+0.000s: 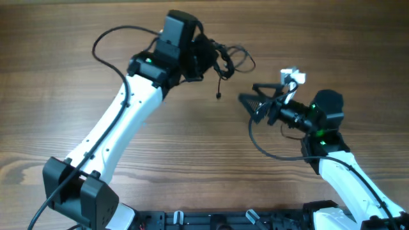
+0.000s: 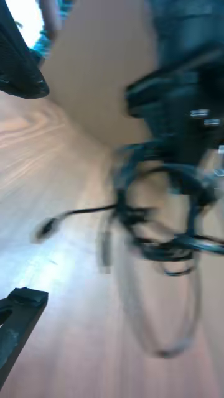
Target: Untangle cables
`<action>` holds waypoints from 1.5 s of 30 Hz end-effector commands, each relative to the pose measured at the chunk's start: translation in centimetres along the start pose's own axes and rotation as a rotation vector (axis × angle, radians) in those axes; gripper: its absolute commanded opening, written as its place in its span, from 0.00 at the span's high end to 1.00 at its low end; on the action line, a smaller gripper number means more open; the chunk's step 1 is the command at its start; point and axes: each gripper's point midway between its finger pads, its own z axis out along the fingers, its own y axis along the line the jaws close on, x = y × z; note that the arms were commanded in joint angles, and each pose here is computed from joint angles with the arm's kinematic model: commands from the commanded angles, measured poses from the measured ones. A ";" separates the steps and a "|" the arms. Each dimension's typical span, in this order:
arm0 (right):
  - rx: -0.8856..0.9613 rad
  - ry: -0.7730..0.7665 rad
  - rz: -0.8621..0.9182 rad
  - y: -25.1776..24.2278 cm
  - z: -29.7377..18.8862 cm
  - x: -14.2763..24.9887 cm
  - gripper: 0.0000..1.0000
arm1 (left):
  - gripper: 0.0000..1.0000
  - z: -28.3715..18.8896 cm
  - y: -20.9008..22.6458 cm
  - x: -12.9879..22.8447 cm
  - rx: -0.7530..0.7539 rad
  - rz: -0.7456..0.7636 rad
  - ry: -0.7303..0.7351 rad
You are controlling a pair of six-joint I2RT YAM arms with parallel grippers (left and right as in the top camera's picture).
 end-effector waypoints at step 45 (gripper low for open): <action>0.165 -0.021 0.387 -2.1 2.6 2.0 0.01 | 0.96 -3.0 -0.2 -5.8 0.192 0.123 0.042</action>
